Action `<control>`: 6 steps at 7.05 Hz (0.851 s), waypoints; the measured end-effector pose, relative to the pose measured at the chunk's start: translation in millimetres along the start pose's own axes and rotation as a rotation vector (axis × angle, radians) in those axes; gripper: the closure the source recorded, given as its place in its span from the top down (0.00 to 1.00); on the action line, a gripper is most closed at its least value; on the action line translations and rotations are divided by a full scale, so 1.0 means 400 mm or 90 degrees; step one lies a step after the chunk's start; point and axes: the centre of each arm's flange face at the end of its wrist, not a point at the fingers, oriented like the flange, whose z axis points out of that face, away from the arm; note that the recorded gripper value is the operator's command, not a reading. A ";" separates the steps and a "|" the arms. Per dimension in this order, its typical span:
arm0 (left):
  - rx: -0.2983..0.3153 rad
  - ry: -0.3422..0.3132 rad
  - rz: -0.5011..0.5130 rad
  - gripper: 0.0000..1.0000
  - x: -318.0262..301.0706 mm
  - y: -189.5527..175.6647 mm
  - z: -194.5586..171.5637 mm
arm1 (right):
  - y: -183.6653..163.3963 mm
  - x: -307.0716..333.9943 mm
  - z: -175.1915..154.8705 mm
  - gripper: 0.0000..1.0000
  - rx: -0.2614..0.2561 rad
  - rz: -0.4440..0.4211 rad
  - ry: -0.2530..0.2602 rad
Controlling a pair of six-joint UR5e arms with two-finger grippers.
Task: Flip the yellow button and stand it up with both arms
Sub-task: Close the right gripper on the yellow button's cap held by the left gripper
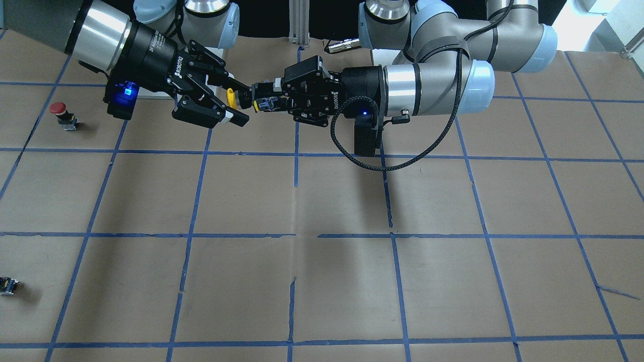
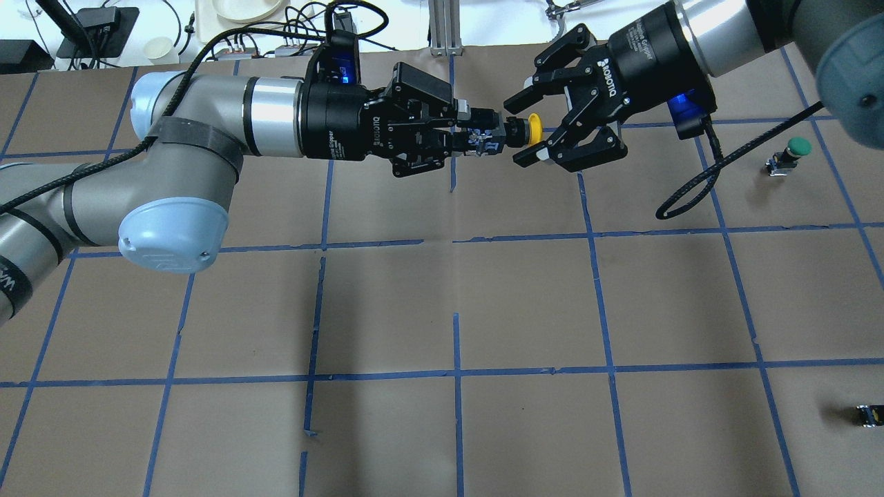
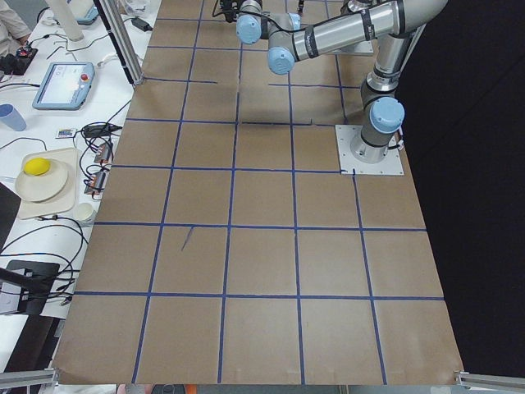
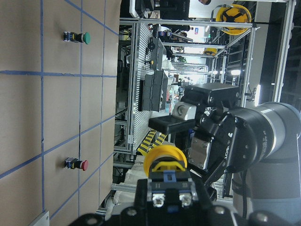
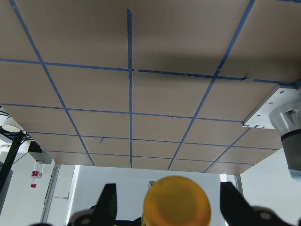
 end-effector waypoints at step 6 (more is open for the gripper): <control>-0.001 -0.004 0.000 0.17 0.000 0.003 0.002 | 0.007 0.001 -0.007 0.06 -0.002 -0.004 -0.004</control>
